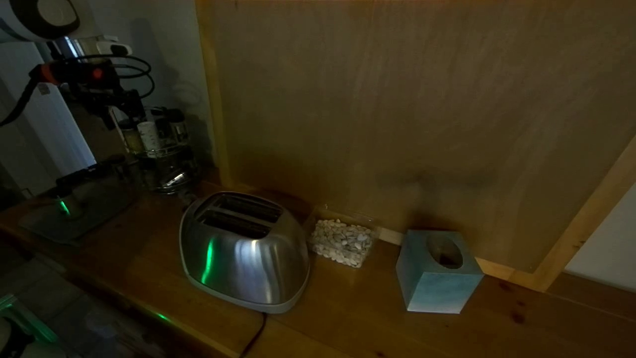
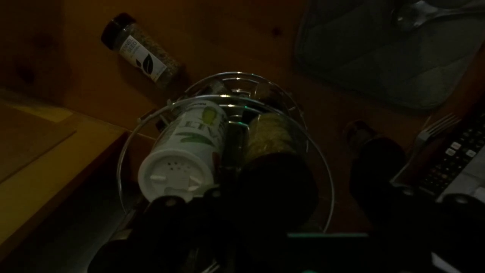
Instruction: Pick up the spice bottle on the left of the the white bottle and put it on the right of the white bottle on the top shelf of the circular spice rack
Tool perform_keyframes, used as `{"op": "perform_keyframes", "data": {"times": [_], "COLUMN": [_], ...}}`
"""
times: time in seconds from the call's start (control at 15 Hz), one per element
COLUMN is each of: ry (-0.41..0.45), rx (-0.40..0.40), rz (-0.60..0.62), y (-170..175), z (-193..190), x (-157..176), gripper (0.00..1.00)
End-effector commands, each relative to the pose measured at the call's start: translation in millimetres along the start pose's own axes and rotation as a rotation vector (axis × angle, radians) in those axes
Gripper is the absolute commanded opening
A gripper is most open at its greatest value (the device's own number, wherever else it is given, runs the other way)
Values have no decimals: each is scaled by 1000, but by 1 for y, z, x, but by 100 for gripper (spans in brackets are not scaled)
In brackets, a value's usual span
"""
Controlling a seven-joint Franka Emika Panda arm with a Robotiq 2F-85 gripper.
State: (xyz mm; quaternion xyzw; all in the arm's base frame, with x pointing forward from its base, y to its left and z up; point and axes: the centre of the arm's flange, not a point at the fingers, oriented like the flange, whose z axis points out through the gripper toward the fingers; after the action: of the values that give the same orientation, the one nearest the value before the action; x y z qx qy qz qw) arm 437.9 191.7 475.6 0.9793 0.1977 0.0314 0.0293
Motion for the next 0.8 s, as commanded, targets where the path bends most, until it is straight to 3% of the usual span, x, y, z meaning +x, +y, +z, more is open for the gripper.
{"op": "perform_keyframes", "data": {"times": [0.0,0.27,0.73], "ry": [6,6,16], "rx": [-14,-15,-17], "rz": [16,21,23], "y": [2,4,4], "z": [3,6,-4], "x": [8,9,8], "gripper": [53,24,24]}}
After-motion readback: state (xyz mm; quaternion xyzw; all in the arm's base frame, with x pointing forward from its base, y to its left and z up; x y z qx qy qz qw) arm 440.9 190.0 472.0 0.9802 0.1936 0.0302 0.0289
